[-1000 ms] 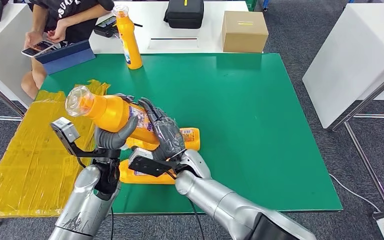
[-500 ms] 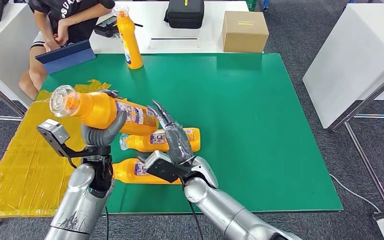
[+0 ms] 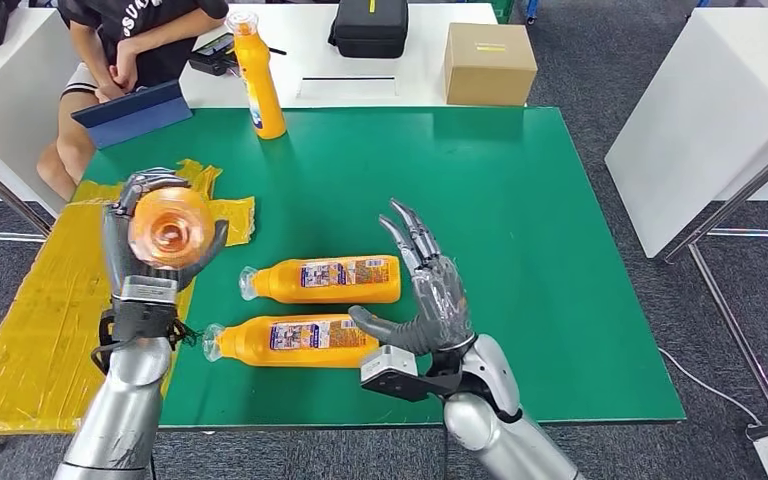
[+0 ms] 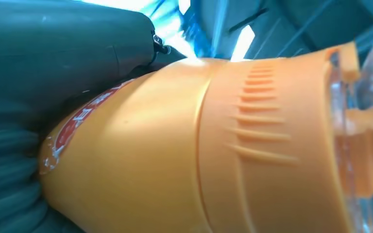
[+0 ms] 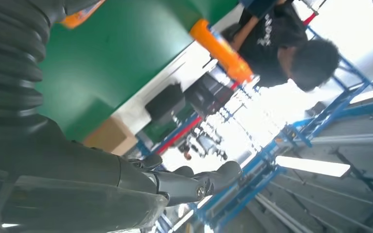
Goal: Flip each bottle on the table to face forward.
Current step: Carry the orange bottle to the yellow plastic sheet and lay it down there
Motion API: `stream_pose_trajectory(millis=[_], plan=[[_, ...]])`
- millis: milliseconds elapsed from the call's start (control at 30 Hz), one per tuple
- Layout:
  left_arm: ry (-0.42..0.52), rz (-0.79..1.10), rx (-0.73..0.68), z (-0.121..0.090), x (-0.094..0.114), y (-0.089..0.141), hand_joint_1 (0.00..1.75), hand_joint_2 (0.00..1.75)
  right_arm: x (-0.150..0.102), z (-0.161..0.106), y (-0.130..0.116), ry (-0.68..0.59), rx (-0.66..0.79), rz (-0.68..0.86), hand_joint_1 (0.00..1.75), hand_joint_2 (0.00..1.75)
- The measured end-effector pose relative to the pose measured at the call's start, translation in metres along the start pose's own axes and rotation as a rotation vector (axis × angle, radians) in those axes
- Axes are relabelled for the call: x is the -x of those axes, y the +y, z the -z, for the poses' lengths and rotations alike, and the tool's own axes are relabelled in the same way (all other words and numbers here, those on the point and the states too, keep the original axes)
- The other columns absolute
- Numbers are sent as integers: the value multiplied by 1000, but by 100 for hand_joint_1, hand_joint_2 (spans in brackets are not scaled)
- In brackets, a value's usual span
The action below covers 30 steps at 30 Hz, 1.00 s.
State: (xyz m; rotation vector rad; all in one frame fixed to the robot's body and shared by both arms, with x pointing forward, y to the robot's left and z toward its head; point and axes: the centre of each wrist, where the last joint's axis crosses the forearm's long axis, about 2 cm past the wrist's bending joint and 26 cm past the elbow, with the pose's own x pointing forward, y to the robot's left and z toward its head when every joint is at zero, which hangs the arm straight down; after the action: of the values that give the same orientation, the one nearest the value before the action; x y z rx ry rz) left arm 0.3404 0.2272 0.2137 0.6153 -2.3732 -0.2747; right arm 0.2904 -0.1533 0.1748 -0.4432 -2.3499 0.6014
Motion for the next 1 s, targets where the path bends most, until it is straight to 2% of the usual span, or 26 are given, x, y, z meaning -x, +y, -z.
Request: stream_pose_trajectory(millis=[233,433,667,1000], plan=[[-108,515,44,8,34,11,175,175,19,-33,-45,54,62,-118,0,175],[-198,895,231,14,65,18,175,175,26,-58,-79,106,89,-230,0,175],[-96,1072,325,10,97,29,175,175,27,-72,-98,123,92,-304,0,175],[193,1223,420,3,136,39,175,175,16,-83,-101,133,73,-364,0,175]])
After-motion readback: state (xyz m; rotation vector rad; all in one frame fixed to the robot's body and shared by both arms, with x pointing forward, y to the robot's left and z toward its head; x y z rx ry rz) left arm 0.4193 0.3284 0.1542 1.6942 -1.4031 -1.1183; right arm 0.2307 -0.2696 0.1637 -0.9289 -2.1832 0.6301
